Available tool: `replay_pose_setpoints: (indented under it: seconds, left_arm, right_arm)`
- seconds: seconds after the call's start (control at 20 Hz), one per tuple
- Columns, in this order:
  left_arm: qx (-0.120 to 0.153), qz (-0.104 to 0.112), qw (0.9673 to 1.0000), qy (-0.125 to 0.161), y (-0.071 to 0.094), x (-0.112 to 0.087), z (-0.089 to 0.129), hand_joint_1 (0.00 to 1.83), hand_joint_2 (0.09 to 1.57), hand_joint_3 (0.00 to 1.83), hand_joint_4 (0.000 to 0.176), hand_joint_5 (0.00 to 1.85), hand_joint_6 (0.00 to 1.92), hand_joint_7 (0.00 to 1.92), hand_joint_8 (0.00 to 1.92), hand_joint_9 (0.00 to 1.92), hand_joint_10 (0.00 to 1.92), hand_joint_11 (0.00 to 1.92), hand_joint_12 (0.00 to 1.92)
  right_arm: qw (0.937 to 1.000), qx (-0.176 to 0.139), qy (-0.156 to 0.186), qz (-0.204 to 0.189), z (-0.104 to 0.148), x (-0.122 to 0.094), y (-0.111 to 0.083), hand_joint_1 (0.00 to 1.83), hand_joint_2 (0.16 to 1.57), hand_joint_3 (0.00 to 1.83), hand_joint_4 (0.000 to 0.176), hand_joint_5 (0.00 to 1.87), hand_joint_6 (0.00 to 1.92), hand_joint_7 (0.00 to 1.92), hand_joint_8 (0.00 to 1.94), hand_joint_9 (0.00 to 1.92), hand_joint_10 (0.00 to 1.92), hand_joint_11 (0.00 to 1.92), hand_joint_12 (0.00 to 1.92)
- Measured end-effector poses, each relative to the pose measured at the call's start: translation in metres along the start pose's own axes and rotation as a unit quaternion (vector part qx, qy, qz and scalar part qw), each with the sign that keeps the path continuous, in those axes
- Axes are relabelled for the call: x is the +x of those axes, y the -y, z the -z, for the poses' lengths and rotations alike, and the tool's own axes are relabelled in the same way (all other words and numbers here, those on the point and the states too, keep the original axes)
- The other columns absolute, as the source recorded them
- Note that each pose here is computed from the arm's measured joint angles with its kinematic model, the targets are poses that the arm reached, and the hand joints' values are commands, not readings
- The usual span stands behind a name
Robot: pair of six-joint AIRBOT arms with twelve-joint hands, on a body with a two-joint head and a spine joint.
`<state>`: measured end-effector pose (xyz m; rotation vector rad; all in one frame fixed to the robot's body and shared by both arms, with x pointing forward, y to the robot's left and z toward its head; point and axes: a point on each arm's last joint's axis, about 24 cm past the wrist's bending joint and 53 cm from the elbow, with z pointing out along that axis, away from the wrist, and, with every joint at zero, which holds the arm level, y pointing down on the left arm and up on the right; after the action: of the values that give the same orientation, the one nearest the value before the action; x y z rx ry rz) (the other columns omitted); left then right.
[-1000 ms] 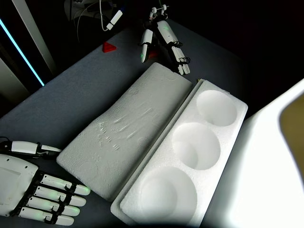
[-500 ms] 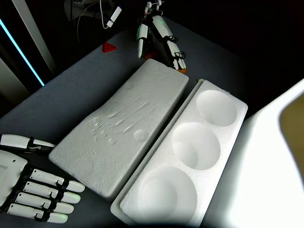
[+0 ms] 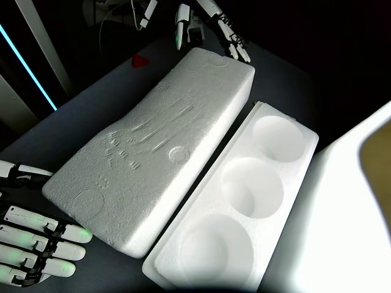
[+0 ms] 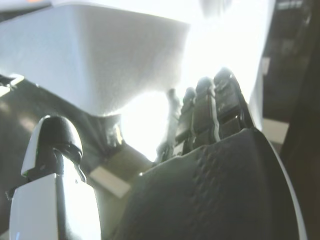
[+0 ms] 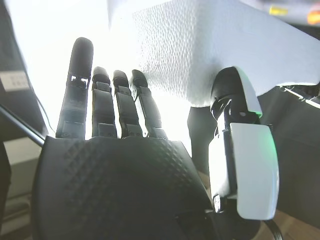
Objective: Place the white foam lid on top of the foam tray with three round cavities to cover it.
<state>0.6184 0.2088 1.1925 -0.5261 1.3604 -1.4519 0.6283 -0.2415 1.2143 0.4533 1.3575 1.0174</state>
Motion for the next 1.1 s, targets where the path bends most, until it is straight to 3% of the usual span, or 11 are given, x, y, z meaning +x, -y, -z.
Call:
replay_pose_setpoints:
  seconds: [0.05, 0.2, 0.4, 0.45, 0.5, 0.55, 0.6, 0.65, 0.9, 1.05, 1.1]
  left_arm:
    - [0.011, -0.001, 0.9999, 0.007, 0.004, -0.005, -0.006, 0.6, 1.07, 0.0, 0.0, 0.21, 0.01, 0.0, 0.0, 0.0, 0.0, 0.0, 0.0]
    - [0.024, 0.002, 0.9995, 0.023, 0.007, -0.014, -0.022, 0.56, 1.07, 0.0, 0.0, 0.23, 0.02, 0.0, 0.0, 0.0, 0.0, 0.0, 0.0]
    - [0.038, 0.011, 0.9986, 0.034, 0.015, -0.021, -0.034, 0.62, 1.04, 0.0, 0.0, 0.27, 0.03, 0.0, 0.0, 0.0, 0.0, 0.0, 0.0]
    - [0.044, 0.012, 0.9984, 0.035, 0.018, -0.021, -0.034, 0.62, 1.04, 0.0, 0.0, 0.27, 0.03, 0.0, 0.0, 0.0, 0.0, 0.0, 0.0]
    - [0.045, 0.014, 0.9982, 0.035, 0.02, -0.02, -0.033, 0.6, 1.05, 0.0, 0.0, 0.26, 0.03, 0.0, 0.0, 0.0, 0.0, 0.0, 0.0]
    - [0.046, 0.015, 0.9982, 0.035, 0.021, -0.02, -0.033, 0.59, 1.06, 0.0, 0.0, 0.26, 0.03, 0.0, 0.0, 0.0, 0.0, 0.0, 0.0]
    - [0.046, 0.025, 0.9979, 0.037, 0.022, -0.019, -0.031, 0.6, 1.06, 0.0, 0.0, 0.28, 0.04, 0.0, 0.0, 0.0, 0.0, 0.0, 0.0]
    - [0.047, 0.03, 0.9977, 0.037, 0.023, -0.017, -0.029, 0.6, 1.06, 0.0, 0.0, 0.28, 0.04, 0.0, 0.0, 0.0, 0.0, 0.0, 0.0]
    - [0.032, 0.033, 0.9985, 0.03, 0.018, -0.011, -0.011, 0.57, 1.04, 0.0, 0.0, 0.25, 0.02, 0.0, 0.0, 0.0, 0.0, 0.0, 0.0]
    - [0.026, 0.035, 0.9987, 0.025, 0.017, -0.006, -0.004, 0.59, 1.04, 0.0, 0.0, 0.25, 0.02, 0.0, 0.0, 0.0, 0.0, 0.0, 0.0]
    - [0.032, 0.034, 0.9986, 0.025, 0.02, -0.007, -0.003, 0.57, 1.04, 0.0, 0.0, 0.23, 0.02, 0.0, 0.0, 0.0, 0.0, 0.0, 0.0]
  right_arm:
    - [1.0, -0.007, 0.004, 0.0, -0.005, -0.004, -0.004, 0.53, 1.18, 0.0, 0.0, 0.07, 0.01, 0.05, 0.01, 0.05, 0.05, 0.0, 1.12]
    - [0.9996, -0.024, 0.015, 0.002, -0.016, -0.015, -0.013, 0.49, 1.15, 0.0, 0.0, 0.13, 0.02, 0.09, 0.01, 0.07, 0.1, 0.0, 1.51]
    - [0.9987, -0.041, 0.03, -0.003, -0.029, -0.026, -0.026, 0.49, 1.19, 0.01, 0.0, 0.14, 0.05, 0.15, 0.03, 0.0, 0.41, 0.0, 1.59]
    - [0.9988, -0.041, 0.028, -0.003, -0.03, -0.024, -0.027, 0.49, 1.19, 0.0, 0.0, 0.15, 0.07, 0.26, 0.11, 0.0, 0.75, 0.0, 1.76]
    - [0.9988, -0.042, 0.024, -0.002, -0.03, -0.022, -0.027, 0.45, 1.17, 0.0, 0.0, 0.12, 0.23, 0.26, 0.37, 0.0, 1.1, 0.0, 1.89]
    - [0.9989, -0.041, 0.023, -0.003, -0.03, -0.021, -0.027, 0.45, 1.17, 0.0, 0.0, 0.02, 0.49, 0.19, 0.53, 0.0, 1.12, 0.0, 1.91]
    - [0.999, -0.041, 0.019, -0.005, -0.028, -0.019, -0.029, 0.44, 1.17, 0.0, 0.0, 0.0, 0.54, 0.14, 0.6, 0.0, 1.09, 0.0, 1.92]
    - [0.999, -0.042, 0.017, -0.005, -0.027, -0.018, -0.031, 0.42, 1.18, 0.0, 0.0, 0.0, 0.53, 0.07, 0.52, 0.0, 0.84, 0.0, 1.86]
    - [0.9988, -0.047, 0.013, -0.012, -0.014, -0.015, -0.038, 0.44, 1.19, 0.0, 0.0, 0.01, 0.43, 0.08, 0.16, 0.0, 0.49, 0.0, 1.63]
    - [0.9988, -0.045, 0.009, -0.013, -0.004, -0.014, -0.039, 0.5, 1.19, 0.0, 0.0, 0.03, 0.21, 0.04, 0.03, 0.0, 0.13, 0.0, 1.23]
    - [0.9985, -0.05, 0.015, -0.013, -0.004, -0.018, -0.041, 0.47, 1.17, 0.0, 0.0, 0.03, 0.2, 0.08, 0.02, 0.02, 0.27, 0.0, 1.33]
